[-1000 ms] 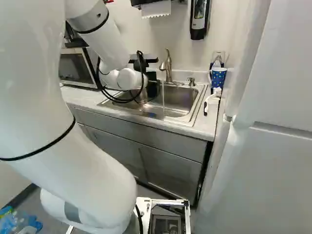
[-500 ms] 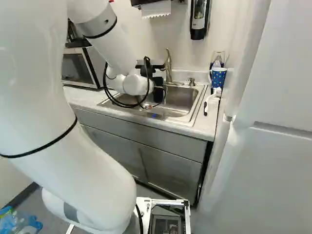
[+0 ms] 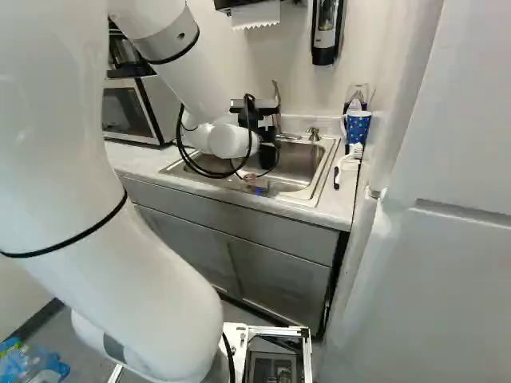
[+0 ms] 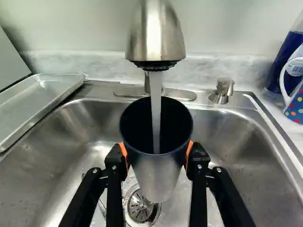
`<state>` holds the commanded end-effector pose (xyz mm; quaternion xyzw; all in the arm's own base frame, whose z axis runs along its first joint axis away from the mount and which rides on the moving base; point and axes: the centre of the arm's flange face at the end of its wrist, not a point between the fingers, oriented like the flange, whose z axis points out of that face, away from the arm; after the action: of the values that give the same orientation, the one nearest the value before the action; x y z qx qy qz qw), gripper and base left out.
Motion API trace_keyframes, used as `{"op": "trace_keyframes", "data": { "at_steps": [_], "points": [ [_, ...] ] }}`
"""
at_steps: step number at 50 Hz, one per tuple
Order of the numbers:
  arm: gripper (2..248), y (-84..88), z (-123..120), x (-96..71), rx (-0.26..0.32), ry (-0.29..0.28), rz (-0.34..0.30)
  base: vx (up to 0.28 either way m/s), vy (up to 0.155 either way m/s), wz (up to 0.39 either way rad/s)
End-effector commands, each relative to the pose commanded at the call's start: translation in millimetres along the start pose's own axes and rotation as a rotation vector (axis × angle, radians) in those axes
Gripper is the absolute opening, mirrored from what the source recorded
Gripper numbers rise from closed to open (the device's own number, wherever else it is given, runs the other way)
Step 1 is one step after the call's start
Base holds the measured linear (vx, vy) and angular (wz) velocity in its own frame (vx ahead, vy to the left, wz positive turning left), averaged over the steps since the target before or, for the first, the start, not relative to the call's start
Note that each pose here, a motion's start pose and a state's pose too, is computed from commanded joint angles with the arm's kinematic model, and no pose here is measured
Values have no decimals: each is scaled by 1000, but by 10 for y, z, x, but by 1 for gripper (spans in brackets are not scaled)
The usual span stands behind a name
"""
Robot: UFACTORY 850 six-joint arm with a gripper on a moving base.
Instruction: Rinse the cup and place it in the tray
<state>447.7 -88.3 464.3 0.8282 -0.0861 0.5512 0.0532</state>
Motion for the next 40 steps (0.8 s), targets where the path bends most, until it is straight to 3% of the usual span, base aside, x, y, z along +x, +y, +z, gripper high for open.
{"op": "trace_keyframes", "data": {
  "at_steps": [40],
  "points": [
    [125,0,0,0,0,0,0,0,0,0]
  ]
}}
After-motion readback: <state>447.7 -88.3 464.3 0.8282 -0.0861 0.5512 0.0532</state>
